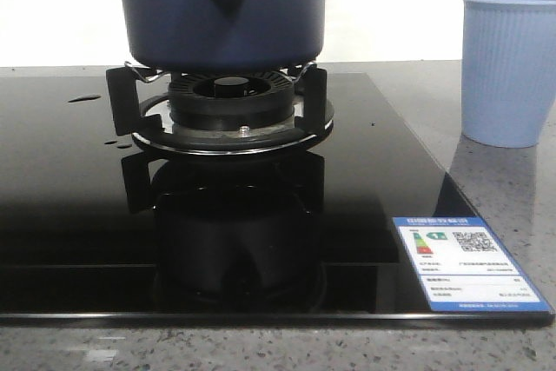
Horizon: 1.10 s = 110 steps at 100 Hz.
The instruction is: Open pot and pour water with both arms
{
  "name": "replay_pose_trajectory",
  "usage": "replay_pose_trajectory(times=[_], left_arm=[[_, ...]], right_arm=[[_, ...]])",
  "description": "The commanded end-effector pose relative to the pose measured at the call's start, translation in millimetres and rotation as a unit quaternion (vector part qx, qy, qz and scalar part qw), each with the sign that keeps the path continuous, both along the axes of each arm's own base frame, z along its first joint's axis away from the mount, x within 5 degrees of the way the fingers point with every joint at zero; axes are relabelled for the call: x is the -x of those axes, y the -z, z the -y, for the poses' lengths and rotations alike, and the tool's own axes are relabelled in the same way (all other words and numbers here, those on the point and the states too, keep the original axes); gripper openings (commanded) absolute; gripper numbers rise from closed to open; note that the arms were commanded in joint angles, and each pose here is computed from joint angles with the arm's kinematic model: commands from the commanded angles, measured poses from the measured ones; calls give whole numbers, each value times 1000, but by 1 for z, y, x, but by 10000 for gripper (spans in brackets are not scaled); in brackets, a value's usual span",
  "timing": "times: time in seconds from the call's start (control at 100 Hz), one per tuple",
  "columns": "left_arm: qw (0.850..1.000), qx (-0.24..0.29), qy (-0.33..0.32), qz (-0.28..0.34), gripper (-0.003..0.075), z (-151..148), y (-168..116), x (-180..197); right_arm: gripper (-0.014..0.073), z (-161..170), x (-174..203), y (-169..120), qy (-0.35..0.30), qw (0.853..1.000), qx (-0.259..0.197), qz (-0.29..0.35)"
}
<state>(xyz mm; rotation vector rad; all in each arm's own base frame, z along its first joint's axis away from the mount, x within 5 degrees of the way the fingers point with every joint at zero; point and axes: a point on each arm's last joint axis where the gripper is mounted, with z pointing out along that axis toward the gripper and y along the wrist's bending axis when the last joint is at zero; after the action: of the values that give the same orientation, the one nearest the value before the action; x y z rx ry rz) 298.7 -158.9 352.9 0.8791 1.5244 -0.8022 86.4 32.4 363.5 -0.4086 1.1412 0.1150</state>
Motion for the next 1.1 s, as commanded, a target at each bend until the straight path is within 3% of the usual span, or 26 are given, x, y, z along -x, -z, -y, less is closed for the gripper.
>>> replay_pose_trajectory(times=[0.0, 0.49, 0.94, 1.09], left_arm=[[998, 54, 11, 22, 285, 2, -28, 8], [998, 58, -15, -9, 285, 3, -12, -9], [998, 46, -26, 37, 288, 2, -14, -12], [998, 48, -23, 37, 380, 3, -14, -11]], right_arm=[[-70, 1, 2, -11, -3, 1000, -16, 16], [-70, 1, 2, -11, 0, 1000, -13, 15], [-70, 1, 1, -10, 2, 1000, -7, 13], [-70, 1, 1, -10, 3, 1000, -5, 12]])
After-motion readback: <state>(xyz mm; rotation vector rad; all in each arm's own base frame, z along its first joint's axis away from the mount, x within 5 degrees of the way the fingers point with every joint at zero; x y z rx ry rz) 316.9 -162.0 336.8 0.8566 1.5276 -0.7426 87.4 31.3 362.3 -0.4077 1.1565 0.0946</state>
